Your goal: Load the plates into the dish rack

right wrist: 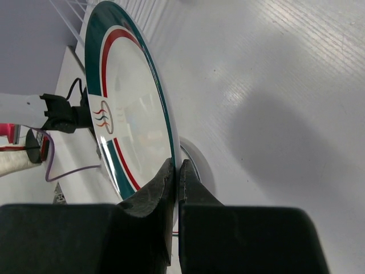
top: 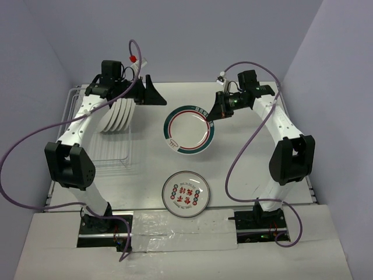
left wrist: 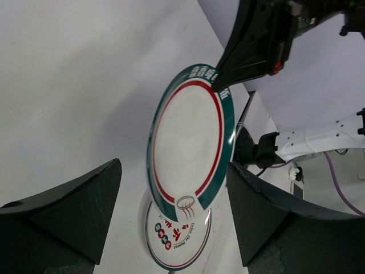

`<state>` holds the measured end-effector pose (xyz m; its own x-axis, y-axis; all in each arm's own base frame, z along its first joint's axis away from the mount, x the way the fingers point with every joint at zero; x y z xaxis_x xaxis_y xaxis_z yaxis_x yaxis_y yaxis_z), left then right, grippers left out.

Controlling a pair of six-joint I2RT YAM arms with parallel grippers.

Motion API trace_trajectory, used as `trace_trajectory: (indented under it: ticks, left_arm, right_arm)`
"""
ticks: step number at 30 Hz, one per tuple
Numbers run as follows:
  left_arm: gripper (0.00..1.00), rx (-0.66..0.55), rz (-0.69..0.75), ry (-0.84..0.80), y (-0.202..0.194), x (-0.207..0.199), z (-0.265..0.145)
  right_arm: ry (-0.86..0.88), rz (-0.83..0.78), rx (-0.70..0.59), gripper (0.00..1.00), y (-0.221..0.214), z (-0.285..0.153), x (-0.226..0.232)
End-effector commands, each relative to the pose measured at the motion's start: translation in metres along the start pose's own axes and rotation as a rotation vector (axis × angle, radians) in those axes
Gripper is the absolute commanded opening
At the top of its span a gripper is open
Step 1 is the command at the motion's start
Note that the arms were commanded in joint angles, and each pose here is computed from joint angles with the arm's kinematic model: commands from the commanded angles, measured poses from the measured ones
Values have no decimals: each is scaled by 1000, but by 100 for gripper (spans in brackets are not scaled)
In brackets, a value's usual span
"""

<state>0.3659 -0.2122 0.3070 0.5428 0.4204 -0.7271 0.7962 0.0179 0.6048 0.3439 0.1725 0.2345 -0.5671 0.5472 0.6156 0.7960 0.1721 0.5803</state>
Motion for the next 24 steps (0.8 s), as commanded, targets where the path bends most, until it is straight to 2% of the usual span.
trace_trajectory:
  ticks: [1, 9, 12, 15, 16, 20, 21, 22, 23, 24]
  left_arm:
    - [83, 7, 24, 30, -3, 10, 8]
    - [75, 126, -7, 49, -38, 25, 31]
    - [70, 180, -43, 37, -57, 31, 39]
    - [61, 223, -68, 27, -72, 36, 44]
    - [54, 233, -72, 21, -76, 37, 45]
    - [40, 255, -72, 8, -85, 33, 47]
    - [30, 260, -79, 5, -88, 33, 48]
    - [23, 257, -79, 2, -88, 32, 48]
    - [10, 259, -92, -9, -90, 30, 48]
    - [4, 256, -91, -16, -90, 29, 47]
  right_arm:
    - [62, -59, -56, 0, 14, -19, 32]
    - [71, -64, -57, 0, 15, -18, 33]
    - [68, -64, -60, 0, 15, -20, 33]
    - [64, -66, -63, 0, 16, -21, 34]
    - [62, -64, -63, 0, 16, -21, 34]
    - [65, -71, -72, 0, 19, -23, 37]
    - [65, -72, -73, 0, 20, -24, 38]
    - [62, -72, -75, 0, 20, -24, 37]
    - [59, -77, -79, 0, 22, -25, 38]
    - [56, -77, -81, 0, 22, -25, 38]
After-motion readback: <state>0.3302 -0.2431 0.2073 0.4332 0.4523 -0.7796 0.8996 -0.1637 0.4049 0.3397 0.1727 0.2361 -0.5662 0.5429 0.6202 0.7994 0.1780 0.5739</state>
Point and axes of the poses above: each gripper's point midway between its finger pads, its own z axis out along the fingers, its own x axis along the line the jaws close on, y = z × x, the point moved 3 cm from there along -z, back along the fingers, and after that the axes turned 4 degrees about -z, right-handed, at the moved point
